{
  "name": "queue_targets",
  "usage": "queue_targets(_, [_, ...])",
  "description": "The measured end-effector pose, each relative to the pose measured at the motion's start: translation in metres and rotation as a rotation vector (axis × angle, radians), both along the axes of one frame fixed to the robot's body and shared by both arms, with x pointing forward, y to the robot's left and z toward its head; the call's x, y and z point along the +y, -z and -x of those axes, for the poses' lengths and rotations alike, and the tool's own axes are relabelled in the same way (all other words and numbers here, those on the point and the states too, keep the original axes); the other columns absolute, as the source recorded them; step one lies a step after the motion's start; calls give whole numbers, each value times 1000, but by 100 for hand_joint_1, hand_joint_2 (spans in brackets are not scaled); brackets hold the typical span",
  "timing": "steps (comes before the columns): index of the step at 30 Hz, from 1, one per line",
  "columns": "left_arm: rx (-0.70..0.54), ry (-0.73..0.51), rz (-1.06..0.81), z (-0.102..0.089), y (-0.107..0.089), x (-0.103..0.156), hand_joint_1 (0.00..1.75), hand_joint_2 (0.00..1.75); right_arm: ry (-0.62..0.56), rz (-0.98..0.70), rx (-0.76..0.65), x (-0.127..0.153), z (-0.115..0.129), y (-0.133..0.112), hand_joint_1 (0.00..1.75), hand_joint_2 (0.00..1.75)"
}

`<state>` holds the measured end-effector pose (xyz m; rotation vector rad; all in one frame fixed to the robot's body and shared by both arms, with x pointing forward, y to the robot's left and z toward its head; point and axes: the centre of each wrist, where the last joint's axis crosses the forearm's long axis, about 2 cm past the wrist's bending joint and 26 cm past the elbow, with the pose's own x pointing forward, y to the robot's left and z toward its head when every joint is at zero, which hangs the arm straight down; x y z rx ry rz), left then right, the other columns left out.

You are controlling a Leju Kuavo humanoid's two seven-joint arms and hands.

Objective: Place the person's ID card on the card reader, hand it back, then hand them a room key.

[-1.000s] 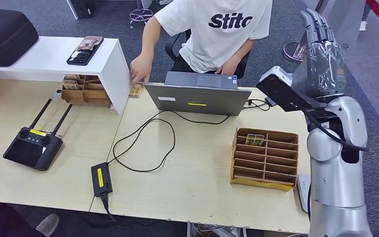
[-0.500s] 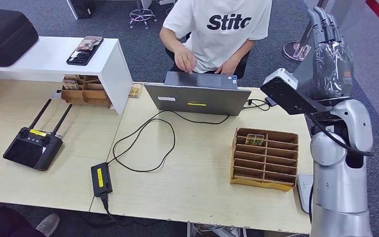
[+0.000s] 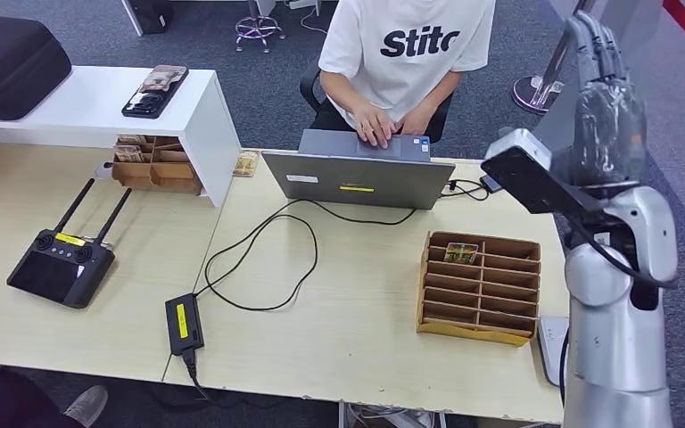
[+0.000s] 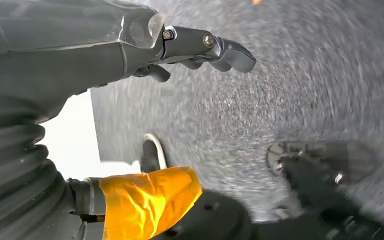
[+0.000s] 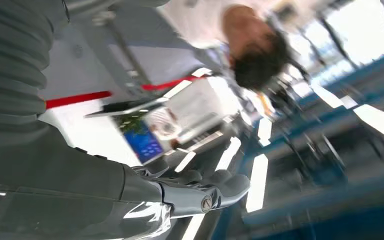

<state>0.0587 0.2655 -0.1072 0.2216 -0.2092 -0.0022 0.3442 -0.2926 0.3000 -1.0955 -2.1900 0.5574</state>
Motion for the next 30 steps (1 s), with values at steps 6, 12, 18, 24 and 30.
queue_targets(6, [33,-102,4,13,0,-16,0,175,-54,-234,-123,24,157,79,0,175])
queue_targets(12, [38,-110,5,13,0,-16,0,175,72,-235,-75,25,191,72,0,175])
queue_targets(18, [30,-108,7,13,0,-16,0,175,81,-303,-117,21,204,65,0,175])
queue_targets(24, [36,-109,7,13,0,-17,0,175,120,-359,-145,12,211,62,0,175])
queue_targets(30, [41,-110,8,12,0,-17,0,175,262,-514,-180,-27,220,68,0,175])
